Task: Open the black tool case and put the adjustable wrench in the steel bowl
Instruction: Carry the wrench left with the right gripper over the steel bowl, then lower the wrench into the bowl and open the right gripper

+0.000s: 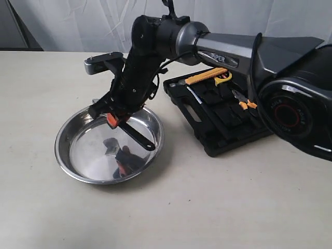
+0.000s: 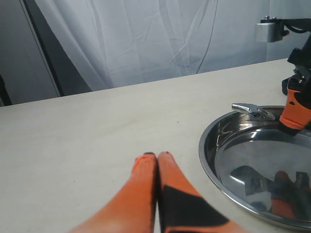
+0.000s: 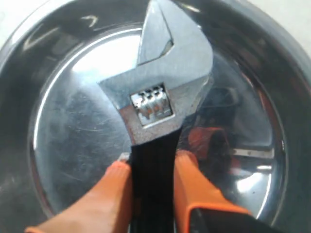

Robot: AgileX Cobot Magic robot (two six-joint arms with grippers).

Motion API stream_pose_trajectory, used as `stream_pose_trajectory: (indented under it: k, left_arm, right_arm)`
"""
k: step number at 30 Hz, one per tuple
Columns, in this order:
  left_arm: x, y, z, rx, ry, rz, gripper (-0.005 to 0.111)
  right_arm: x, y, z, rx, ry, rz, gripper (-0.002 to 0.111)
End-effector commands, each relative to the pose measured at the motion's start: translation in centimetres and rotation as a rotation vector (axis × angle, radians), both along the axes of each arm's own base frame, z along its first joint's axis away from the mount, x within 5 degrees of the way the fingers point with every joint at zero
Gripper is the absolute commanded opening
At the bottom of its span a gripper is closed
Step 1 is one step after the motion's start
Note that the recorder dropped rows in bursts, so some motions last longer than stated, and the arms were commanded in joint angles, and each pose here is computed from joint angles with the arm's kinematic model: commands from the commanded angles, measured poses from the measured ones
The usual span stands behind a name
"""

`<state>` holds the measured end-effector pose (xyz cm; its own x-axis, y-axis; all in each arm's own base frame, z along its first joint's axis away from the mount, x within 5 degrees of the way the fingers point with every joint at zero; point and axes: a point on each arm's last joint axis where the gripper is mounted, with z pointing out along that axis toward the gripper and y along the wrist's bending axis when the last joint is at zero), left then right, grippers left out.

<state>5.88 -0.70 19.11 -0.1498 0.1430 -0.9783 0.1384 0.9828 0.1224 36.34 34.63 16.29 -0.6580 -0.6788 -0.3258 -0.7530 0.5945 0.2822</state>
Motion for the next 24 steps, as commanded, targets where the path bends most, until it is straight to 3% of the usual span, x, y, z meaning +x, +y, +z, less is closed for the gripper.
stream_pose_trajectory:
  k: [1,4,14,21,24]
  left_arm:
    - [0.0,0.0,0.2,-0.008,-0.018,0.001,0.000]
    - [0.0,0.0,0.2,-0.008,-0.018,0.001,0.000]
    - [0.0,0.0,0.2,-0.008,-0.018,0.001,0.000]
    - [0.0,0.0,0.2,-0.008,-0.018,0.001,0.000]
    - [0.0,0.0,0.2,-0.008,-0.018,0.001,0.000]
  right_arm:
    - [0.1,1.0,3.4,0.030,-0.055,-0.006,-0.001]
    - [-0.1,2.1,3.4,0.051,-0.101,-0.008,-0.001]
    - [-0.3,2.7,-3.9,-0.080,-0.010,0.014,-0.001]
    - [0.0,2.7,-4.9,-0.101,-0.030,0.015,-0.001]
    - [0.1,2.6,-4.9,-0.109,-0.038,0.019,0.011]
